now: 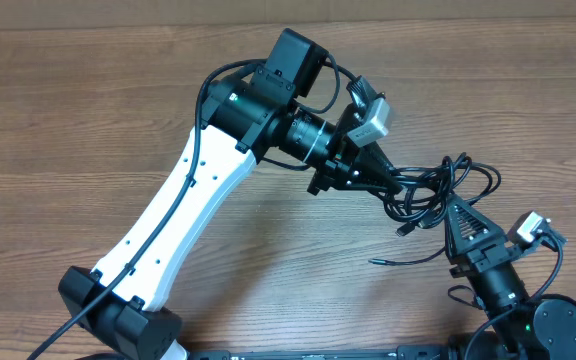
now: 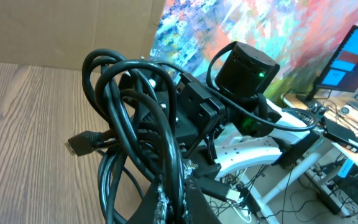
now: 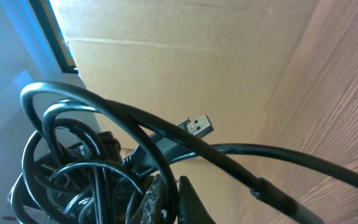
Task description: Untangle cables
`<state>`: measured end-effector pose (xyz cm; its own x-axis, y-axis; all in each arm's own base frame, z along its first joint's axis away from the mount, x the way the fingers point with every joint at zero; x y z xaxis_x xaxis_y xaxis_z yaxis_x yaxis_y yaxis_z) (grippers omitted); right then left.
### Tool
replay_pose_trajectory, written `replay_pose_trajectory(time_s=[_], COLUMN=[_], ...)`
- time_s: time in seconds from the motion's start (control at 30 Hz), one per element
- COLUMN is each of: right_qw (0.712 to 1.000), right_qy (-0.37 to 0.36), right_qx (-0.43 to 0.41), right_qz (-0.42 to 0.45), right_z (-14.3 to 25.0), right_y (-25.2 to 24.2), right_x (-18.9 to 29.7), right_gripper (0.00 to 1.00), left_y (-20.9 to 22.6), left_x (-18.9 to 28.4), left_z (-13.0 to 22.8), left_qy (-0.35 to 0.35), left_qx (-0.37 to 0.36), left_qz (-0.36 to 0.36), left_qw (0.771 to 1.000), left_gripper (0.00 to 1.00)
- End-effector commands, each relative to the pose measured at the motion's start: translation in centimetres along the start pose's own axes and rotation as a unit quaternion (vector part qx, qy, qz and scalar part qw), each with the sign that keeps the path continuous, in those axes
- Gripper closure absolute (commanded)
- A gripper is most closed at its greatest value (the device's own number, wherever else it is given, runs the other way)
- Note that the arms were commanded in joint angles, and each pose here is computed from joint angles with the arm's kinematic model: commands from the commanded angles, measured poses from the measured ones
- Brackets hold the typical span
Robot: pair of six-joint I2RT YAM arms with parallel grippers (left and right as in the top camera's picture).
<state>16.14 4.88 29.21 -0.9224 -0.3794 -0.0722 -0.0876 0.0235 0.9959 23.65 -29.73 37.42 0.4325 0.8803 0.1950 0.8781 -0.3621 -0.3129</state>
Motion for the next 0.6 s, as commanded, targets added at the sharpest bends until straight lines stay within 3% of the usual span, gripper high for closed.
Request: replay_pose_trajectory(time_s=[0.0,0.4,0.57], right_qw=[0.997,0.965,0.959], right_qy=[-0.035,-0.084,-0.087], right_qx=[0.066,0.242,0.259], right_qz=[0.005,0.063,0.070], right_z=[-0.9,-2.3,-2.4], right_y=[-0.1,-1.5,-1.7], right_x=[0.1,0.3,0.4], right_gripper=[0.96,0.96,0.96], left_y=[-1.0,-0.6,-0.6], left_x=[0.5,1.5,1.5], left_z=[-0.9,-0.3,-0.3], left_qy=[-0.008,-0.003,-0.003], left_qx=[-0.020,0.028,0.028], left_qz=[0.000,-0.018,-0.018], left_qw=[1.000,0.999,0.999], left_gripper=[0.96,0.96,0.96])
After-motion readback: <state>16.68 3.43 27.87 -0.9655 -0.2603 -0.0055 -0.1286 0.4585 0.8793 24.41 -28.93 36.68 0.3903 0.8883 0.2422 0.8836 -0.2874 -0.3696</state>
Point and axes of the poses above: each gripper's point midway between its finger pads, its own x axis back along the fingers, its own y axis along the line the jaws close on, z = x × y, the point moved 5 cm from there along x, back along the fingers, and after that the axes turned 1 degree about -x, right-handed, at the moved point
